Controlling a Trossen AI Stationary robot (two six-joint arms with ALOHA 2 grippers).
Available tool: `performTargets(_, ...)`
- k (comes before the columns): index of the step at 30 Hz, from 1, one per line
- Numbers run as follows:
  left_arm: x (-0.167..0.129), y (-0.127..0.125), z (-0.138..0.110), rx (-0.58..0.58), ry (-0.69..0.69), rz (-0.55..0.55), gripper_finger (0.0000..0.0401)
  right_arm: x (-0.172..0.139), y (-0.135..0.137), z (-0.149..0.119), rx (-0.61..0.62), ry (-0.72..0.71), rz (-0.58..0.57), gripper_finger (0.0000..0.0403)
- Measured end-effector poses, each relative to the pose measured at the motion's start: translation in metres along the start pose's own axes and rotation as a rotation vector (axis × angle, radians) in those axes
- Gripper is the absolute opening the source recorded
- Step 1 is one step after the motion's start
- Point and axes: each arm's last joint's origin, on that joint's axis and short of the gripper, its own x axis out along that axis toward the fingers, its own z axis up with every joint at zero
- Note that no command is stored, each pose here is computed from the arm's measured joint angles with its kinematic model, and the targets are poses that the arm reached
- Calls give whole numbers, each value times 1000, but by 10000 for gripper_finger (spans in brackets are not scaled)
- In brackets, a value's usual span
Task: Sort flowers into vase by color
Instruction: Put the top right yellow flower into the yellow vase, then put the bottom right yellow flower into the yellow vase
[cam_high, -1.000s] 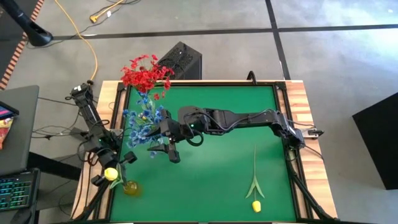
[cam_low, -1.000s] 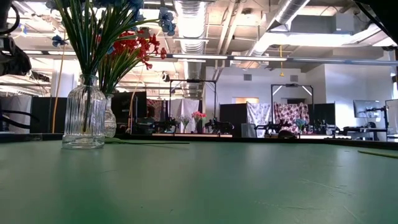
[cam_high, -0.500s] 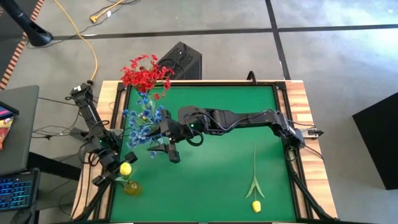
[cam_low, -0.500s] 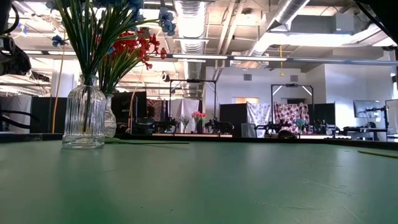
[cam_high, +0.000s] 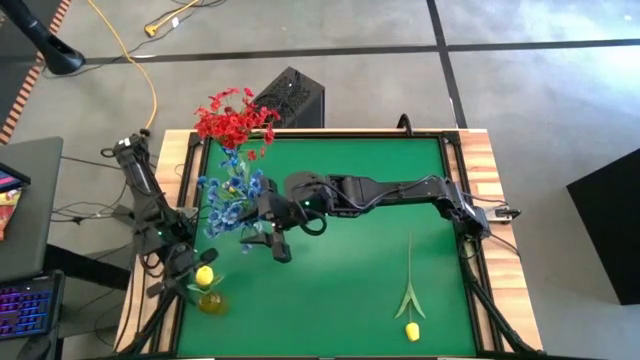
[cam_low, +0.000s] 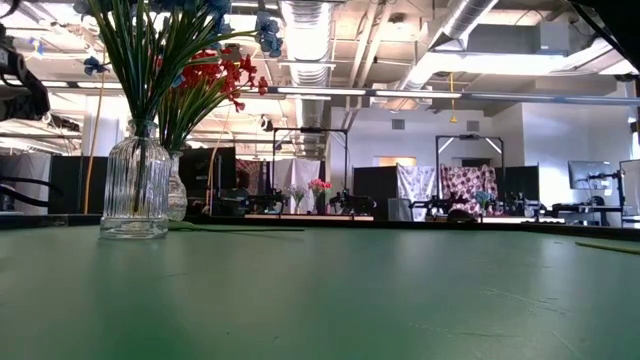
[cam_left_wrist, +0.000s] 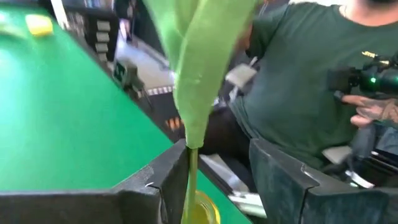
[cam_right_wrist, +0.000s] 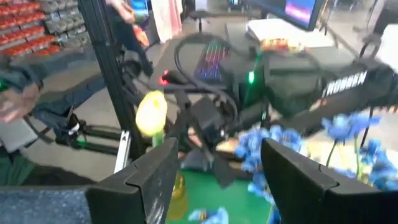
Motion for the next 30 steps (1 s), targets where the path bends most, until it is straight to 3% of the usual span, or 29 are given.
performTargets(6,-10,-4,11,-160,144,51,158,0,0,-8,67,86,-2,258)
performTargets(15,-29,-11,33,-305,270,109,158,-1,11,-24,167,244,3,258)
performTargets(20,-41,-14,45,-353,317,145,158,-6,21,-39,260,420,-9,258)
performTargets(24,-52,-13,47,-381,366,239,158,-13,35,-53,345,583,-30,258)
performTargets(30,-65,-10,53,-342,379,358,158,-25,65,-70,408,813,-51,258)
